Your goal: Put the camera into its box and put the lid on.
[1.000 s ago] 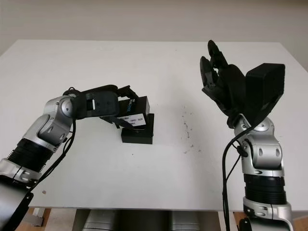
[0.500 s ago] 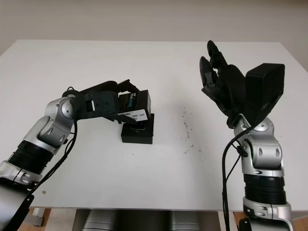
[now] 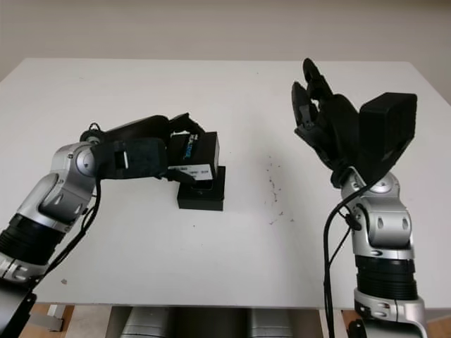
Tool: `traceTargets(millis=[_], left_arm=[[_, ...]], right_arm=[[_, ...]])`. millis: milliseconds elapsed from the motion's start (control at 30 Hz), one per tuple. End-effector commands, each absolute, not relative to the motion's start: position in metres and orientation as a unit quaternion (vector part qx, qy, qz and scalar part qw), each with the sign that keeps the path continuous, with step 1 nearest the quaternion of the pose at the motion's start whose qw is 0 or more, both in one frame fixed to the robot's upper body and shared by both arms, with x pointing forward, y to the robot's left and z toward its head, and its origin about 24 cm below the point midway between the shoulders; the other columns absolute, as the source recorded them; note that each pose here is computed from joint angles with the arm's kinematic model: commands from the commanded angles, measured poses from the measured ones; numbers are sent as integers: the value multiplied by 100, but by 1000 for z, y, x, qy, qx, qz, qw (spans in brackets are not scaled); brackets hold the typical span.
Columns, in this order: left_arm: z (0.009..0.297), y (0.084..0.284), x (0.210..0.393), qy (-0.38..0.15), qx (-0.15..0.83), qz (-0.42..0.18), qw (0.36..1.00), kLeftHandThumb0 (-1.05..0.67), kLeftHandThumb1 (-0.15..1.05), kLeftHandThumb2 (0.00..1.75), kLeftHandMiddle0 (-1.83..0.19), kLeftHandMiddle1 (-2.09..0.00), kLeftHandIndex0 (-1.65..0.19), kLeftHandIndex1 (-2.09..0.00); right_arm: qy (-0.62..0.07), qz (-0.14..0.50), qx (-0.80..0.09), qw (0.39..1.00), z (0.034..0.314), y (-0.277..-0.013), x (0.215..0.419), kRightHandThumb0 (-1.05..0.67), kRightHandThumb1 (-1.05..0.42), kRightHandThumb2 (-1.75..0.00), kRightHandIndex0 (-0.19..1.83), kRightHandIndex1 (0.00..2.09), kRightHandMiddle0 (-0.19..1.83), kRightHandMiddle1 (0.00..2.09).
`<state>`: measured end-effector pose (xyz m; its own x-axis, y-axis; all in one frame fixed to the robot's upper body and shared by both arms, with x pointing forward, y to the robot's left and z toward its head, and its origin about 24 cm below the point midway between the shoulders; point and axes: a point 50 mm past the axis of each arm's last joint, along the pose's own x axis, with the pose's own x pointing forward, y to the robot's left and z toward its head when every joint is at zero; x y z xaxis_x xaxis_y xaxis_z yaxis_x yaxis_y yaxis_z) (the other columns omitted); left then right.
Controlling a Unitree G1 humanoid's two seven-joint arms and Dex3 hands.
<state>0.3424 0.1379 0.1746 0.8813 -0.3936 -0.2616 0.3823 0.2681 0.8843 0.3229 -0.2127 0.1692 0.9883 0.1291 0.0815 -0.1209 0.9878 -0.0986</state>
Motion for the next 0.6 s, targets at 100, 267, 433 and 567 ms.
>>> traceTargets(millis=[100, 267, 433, 567], left_arm=[[184, 139, 337, -2, 559, -238, 794, -31, 105, 28, -39, -183, -24, -185], [181, 141, 337, 7, 560, -230, 796, -30, 105, 27, -42, -185, -28, -189], [172, 142, 336, 20, 548, -229, 804, -28, 105, 25, -36, -173, -18, -170], [165, 139, 335, 23, 546, -230, 805, -28, 105, 26, -36, -179, -18, -175]], right_arm=[[-57, 76, -44, 995, 172, -207, 324, -63, -105, -66, -12, 5, -10, 6], [-58, 78, -39, 994, 170, -207, 325, -65, -105, -65, -11, 6, -9, 6], [-56, 76, -40, 995, 168, -208, 324, -65, -105, -64, -10, 6, -8, 7], [-55, 79, -38, 995, 168, -206, 324, -64, -105, -63, -11, 6, -9, 6]])
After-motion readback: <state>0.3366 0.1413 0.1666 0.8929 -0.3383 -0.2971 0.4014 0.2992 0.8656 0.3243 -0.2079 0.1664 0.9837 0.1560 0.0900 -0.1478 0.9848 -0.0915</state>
